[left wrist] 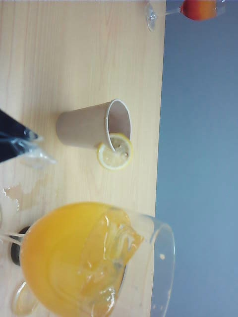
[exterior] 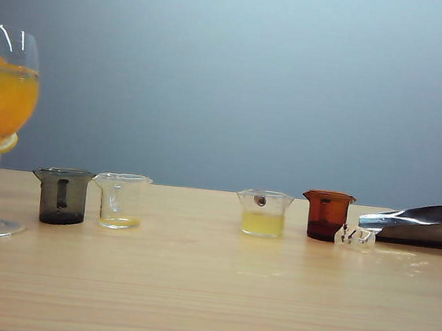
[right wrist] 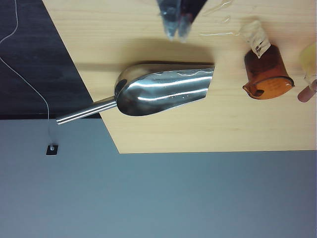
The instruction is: Pick up the third measuring cup from the left, pour the pineapple juice inside into the goblet, and finally put the measuring cup back in its original place.
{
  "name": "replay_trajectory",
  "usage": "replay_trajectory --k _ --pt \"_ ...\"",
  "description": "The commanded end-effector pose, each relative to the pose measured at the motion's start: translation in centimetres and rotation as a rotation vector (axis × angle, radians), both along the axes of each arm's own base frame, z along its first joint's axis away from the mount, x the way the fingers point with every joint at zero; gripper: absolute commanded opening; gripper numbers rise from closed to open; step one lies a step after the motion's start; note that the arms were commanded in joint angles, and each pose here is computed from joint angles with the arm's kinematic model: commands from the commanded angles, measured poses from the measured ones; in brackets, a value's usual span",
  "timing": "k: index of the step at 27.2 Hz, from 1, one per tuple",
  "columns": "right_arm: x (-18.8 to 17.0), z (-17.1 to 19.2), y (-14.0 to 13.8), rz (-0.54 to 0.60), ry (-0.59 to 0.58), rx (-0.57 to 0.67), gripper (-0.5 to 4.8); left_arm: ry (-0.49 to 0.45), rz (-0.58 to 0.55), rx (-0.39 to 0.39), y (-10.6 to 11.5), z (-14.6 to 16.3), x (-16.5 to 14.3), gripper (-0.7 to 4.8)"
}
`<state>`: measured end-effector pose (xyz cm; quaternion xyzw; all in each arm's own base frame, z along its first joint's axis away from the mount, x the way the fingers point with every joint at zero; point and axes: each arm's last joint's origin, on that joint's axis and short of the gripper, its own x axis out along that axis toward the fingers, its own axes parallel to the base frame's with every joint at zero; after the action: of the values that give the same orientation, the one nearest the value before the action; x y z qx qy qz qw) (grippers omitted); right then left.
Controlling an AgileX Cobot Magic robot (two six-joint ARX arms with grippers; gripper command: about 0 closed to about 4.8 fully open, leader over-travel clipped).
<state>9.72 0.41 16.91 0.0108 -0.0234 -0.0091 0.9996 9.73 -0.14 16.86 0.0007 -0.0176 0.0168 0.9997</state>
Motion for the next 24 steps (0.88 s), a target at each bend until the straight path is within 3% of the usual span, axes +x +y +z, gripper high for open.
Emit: replay_trajectory --k 1,7,14,24 --pt "0.0 0.0 0.0 0.004 -0.01 0.005 -0.01 -0.019 -0.001 -0.004 0.0 0.2 0.0 -0.06" --pt "0.0 0.2 0.0 0.004 -0.02 0.006 -0.01 -0.022 -0.001 -0.015 0.0 0.3 0.0 -0.06" --pt "-1.4 5.2 0.0 0.019 -0.144 0.013 -0.01 -0.088 -0.018 -0.198 0.0 4.1 -1.1 -0.06" --pt "-1.9 11.1 -0.1 0.013 -0.214 0.018 -0.02 -0.061 -0.014 -0.196 0.1 10.4 -2.2 -0.06"
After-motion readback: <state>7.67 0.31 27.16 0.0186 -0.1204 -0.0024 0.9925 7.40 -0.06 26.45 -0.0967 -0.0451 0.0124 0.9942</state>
